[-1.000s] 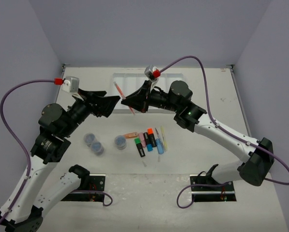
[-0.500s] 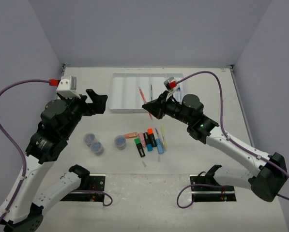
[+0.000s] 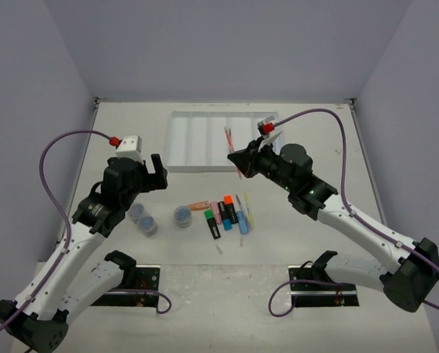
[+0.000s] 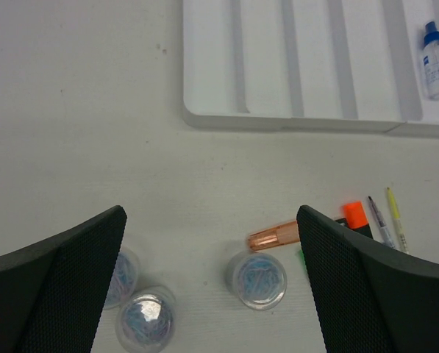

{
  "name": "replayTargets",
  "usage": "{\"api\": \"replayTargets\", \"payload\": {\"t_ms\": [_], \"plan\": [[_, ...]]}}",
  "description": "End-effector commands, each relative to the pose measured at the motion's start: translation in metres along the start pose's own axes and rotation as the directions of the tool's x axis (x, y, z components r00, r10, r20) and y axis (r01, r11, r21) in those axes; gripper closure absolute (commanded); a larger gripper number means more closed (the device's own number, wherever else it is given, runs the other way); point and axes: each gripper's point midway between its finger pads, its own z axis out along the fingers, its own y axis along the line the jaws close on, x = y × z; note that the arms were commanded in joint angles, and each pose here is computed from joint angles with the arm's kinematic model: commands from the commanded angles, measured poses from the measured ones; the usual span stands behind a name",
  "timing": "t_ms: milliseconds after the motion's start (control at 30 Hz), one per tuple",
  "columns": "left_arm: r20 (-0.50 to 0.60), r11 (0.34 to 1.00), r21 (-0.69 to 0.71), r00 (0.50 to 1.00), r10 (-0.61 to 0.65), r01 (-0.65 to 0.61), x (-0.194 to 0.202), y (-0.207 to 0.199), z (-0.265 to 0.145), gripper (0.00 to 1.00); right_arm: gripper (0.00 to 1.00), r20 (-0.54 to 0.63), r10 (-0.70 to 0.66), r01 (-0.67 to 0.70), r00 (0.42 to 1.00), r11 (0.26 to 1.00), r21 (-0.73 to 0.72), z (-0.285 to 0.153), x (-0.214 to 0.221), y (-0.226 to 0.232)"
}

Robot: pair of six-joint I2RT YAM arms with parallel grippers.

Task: Sort the stationery into containers
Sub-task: Place the pen in the storage box.

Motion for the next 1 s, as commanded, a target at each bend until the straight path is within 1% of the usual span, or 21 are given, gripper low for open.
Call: {"api": "replayTargets", "payload": {"t_ms": [0,300,833,967], "plan": [[0.087,1.000,-0.021,0.996,0.003,-0.001,-0.021,0.006,-0.002,0.00,1.00,-0.003,-0.024,0.024,1.000,0.996,0.084,0.003,0.003,-0.020],[0.073,1.000,-0.022,0.997,0.006,-0.005,-0.016,0.007,0.000,0.00,1.00,-0.043,-0.010,0.015,0.999,0.991,0.132,0.006,0.017,-0.036],[0.063,1.000,-0.011,0.998,0.008,-0.007,-0.013,0.006,0.002,0.00,1.00,-0.037,0.016,-0.010,0.999,0.987,0.163,-0.007,0.022,-0.044],[0.091,0.999,-0.046,0.996,-0.002,0.007,-0.020,0.013,-0.003,0.00,1.00,-0.042,0.022,-0.015,0.999,0.987,0.161,-0.008,0.024,-0.044]]}}
